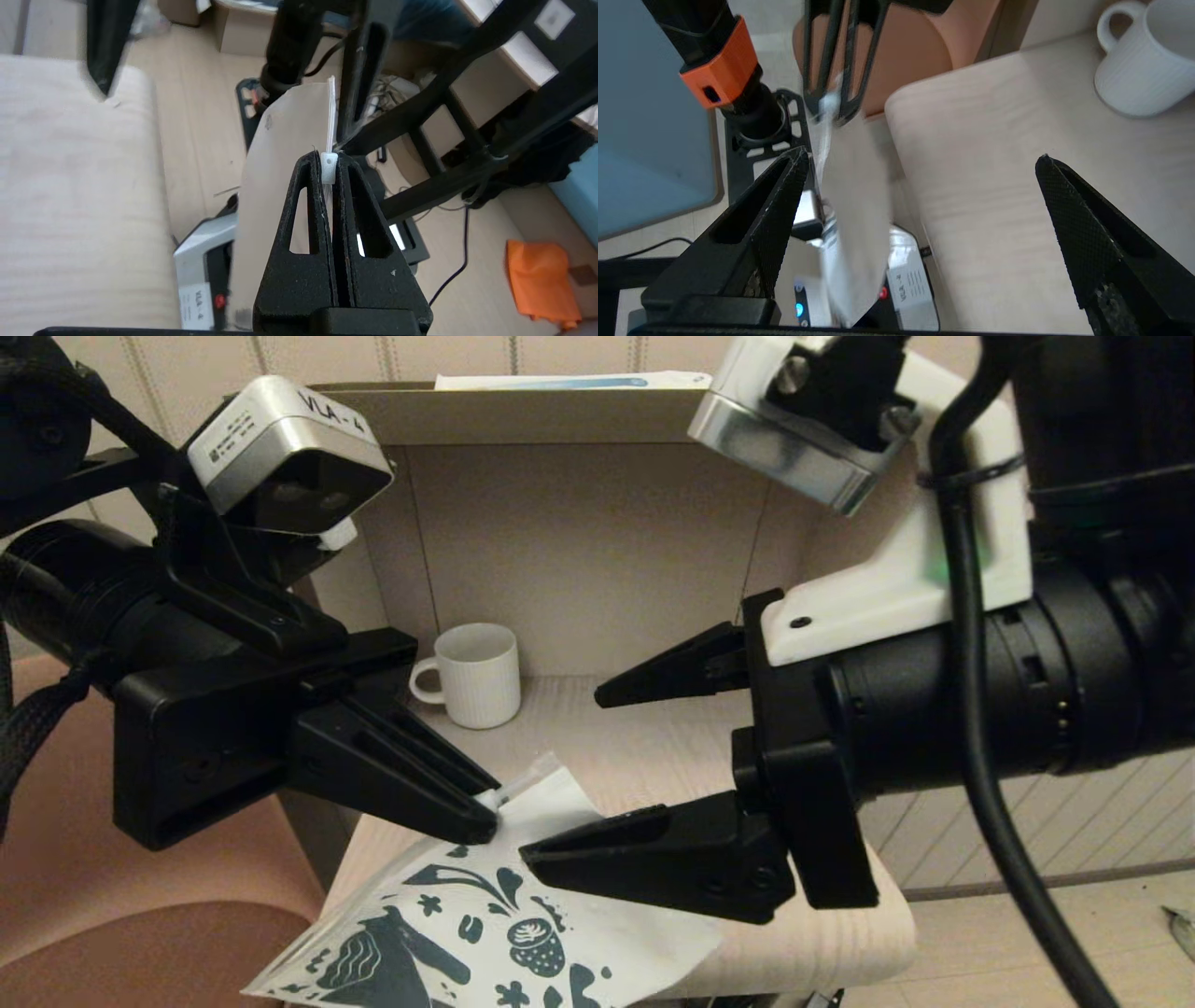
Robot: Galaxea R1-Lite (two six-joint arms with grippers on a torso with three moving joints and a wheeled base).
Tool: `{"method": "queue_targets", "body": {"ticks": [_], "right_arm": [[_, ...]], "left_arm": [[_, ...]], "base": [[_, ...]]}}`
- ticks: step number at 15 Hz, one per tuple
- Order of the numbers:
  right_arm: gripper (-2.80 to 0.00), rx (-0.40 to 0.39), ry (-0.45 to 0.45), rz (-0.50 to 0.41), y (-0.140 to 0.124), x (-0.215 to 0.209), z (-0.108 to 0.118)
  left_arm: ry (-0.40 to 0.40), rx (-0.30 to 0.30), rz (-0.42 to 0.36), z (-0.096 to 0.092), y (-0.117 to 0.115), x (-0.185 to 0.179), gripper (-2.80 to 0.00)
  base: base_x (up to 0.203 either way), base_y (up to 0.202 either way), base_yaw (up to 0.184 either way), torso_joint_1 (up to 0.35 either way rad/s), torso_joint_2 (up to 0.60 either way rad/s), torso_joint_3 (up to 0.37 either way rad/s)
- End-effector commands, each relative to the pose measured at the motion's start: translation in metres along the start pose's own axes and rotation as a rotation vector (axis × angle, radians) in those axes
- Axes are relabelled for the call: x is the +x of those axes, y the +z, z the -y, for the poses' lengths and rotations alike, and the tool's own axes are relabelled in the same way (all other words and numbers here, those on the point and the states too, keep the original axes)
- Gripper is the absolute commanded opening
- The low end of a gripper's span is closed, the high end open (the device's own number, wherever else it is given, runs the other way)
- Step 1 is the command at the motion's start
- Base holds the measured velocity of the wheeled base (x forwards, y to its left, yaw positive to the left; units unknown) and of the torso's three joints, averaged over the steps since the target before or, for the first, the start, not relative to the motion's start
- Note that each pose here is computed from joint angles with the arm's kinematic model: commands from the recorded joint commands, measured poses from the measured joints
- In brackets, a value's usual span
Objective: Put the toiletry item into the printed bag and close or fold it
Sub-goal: Hand it to the other hand
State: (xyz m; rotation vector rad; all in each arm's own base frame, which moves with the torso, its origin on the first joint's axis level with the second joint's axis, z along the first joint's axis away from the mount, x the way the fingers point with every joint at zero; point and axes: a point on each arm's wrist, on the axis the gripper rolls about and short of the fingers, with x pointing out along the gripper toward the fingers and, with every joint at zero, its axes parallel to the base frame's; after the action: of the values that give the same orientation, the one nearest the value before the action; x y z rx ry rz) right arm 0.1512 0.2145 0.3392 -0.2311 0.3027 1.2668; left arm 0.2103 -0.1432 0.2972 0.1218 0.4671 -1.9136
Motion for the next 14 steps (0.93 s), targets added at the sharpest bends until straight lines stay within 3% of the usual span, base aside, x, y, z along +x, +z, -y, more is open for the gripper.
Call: {"method": "queue_targets", "body": {"ticks": [1,3,14], "right_arm": [[0.0,-0.003,-0.019,-0.013,0.0,0.0,-0.004],[0.0,-0.004,-0.059,-0.029,0.0,0.005,-0.007],[0.0,-0.001,-0.003,-0.083,-0.012,0.03,-0.021]], "left_arm": [[-0.003,-0.005,0.001,-0.002,0.0,0.0,-2.8],[-0.001,-0.011,0.0,-0.002,0.001,0.0,-2.8],[0.026,0.013,0.018,0.012,0.004,-0.01,-2.8]], "base": [[0.0,0.0,0.0,0.0,0.0,0.0],[0.0,0.0,0.0,0.0,0.0,0.0],[0.0,0.0,0.0,0.0,0.0,0.0]]}}
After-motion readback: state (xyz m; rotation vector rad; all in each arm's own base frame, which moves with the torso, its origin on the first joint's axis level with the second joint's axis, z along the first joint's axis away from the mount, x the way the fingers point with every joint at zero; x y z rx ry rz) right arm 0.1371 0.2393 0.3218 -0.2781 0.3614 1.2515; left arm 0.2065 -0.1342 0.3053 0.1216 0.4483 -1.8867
